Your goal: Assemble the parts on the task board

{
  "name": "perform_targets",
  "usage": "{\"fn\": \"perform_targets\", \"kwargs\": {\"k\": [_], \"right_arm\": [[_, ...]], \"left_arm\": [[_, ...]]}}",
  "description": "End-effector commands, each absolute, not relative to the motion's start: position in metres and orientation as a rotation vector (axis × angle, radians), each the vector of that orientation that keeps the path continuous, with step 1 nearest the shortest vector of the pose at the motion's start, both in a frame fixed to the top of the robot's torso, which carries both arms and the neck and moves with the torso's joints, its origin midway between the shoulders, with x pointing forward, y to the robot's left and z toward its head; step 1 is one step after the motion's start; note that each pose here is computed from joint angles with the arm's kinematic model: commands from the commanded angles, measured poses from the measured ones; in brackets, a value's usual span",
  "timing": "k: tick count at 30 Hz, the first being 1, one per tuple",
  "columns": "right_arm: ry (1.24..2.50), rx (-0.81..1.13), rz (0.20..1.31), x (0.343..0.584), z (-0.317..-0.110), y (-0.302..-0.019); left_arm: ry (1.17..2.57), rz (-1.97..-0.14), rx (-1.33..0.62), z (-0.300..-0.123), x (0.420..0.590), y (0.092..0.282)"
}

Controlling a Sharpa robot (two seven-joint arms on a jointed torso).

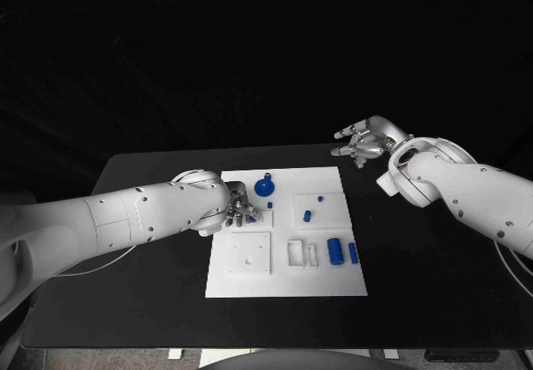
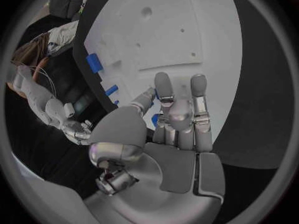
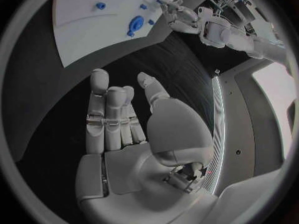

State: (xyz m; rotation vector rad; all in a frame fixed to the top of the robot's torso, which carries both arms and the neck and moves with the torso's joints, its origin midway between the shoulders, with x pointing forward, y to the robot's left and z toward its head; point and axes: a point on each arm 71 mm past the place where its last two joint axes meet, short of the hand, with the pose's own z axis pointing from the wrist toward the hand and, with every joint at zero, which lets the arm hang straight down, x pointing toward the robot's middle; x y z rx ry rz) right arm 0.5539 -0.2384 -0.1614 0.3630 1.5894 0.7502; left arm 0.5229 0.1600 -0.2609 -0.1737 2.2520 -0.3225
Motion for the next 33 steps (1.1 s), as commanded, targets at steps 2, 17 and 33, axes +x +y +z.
{"fn": "perform_targets", "kwargs": {"k": [2, 17, 33], "right_arm": [[1.594, 0.359, 0.755, 0.554, -0.162, -0.238], [1.593, 0.363, 0.752, 0.554, -0.162, -0.239], [1.593, 0.371, 0.740, 0.556, -0.164, -0.243]], "left_arm": [[2.228, -0.321, -0.201, -0.260, 0.524, 0.161], [2.197, -0.302, -0.241, -0.259, 0.527, 0.169], [2.231, -0.368, -0.347, -0.235, 0.534, 0.189]]}}
